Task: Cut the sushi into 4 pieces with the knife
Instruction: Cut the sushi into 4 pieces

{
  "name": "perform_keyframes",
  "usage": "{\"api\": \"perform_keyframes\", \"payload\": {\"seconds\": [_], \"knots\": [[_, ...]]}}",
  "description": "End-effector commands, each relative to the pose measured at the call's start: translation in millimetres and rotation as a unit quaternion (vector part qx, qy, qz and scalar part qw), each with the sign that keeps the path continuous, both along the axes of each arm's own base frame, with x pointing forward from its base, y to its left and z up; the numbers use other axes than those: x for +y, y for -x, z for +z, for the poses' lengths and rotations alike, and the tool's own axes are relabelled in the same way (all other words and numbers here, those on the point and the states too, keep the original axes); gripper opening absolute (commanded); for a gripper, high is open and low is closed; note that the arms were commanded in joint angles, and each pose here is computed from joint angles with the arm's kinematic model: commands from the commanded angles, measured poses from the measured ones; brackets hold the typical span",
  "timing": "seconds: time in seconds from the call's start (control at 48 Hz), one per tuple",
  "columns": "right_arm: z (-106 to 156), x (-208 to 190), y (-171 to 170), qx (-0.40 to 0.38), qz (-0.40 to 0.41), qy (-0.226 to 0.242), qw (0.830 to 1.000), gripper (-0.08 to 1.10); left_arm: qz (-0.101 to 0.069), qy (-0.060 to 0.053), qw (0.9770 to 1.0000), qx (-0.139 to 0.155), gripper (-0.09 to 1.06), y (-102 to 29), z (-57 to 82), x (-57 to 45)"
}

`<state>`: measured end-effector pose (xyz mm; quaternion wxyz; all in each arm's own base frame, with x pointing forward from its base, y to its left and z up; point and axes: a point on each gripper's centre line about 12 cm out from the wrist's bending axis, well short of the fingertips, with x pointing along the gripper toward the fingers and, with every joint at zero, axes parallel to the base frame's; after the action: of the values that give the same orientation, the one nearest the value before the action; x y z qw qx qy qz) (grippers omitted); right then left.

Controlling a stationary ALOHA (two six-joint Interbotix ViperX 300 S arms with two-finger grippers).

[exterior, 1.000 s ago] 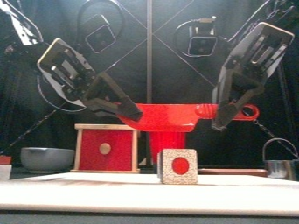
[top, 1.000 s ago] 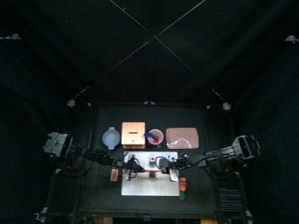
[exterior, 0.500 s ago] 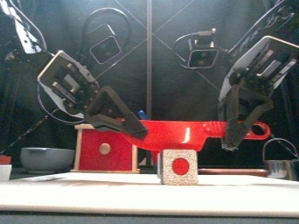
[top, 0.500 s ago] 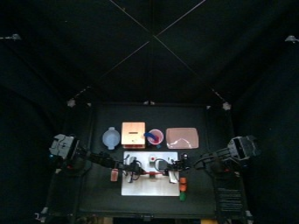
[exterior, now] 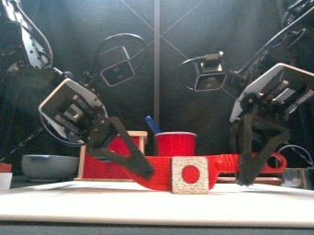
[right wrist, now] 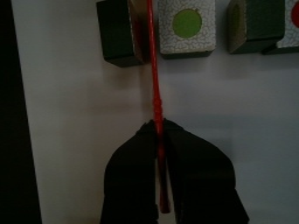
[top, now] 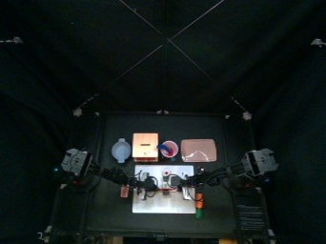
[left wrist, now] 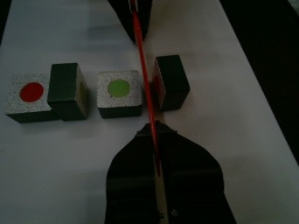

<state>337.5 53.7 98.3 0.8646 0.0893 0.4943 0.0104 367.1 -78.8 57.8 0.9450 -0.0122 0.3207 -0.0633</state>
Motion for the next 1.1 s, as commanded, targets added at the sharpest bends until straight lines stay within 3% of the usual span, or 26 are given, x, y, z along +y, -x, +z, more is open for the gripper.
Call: {"api": "perform_keyframes", "payload": {"seconds": [0.021, 0.292, 0.375, 0.438, 0.583, 0.708, 0.833, 1.104], "knots": [[-10, -2, -3, 0.01, -0.007, 0.0, 1.0, 0.05, -0.01, -0.008, 0.9993, 0.034, 0.25, 6.2, -17.0, -4.8], [-5, -10, -5, 0.001, -0.008, 0.007, 1.0, 0.05, -0.004, -0.011, 0.9994, 0.032, 0.25, 4.3, -15.3, 1.8], [-2, -21, -7, -0.005, -0.016, 0.014, 1.0, 0.05, 0.016, -0.011, 0.9994, 0.029, 0.25, 1.0, -13.6, 16.7], [3, -26, -8, -0.011, -0.019, 0.017, 1.0, 0.05, 0.022, -0.012, 0.9994, 0.023, 0.25, -1.2, -9.0, 23.9], [10, -27, -7, -0.021, -0.016, 0.019, 0.999, 0.05, 0.009, -0.02, 0.9998, 0.005, 0.26, -2.7, 3.7, 26.2], [14, -25, -9, -0.026, -0.014, 0.018, 0.999, 0.05, 0.007, -0.018, 0.9998, -0.009, 0.29, -4.9, 14.4, 25.6], [17, -23, -10, -0.027, -0.013, 0.016, 0.999, 0.05, 0.003, -0.014, 0.9995, -0.028, 0.41, -6.9, 28.5, 21.2], [29, -14, -7, -0.024, -0.004, 0.008, 1.0, 0.05, -0.007, -0.005, 0.9987, -0.05, 0.81, -2.9, 61.6, 12.3]]}}
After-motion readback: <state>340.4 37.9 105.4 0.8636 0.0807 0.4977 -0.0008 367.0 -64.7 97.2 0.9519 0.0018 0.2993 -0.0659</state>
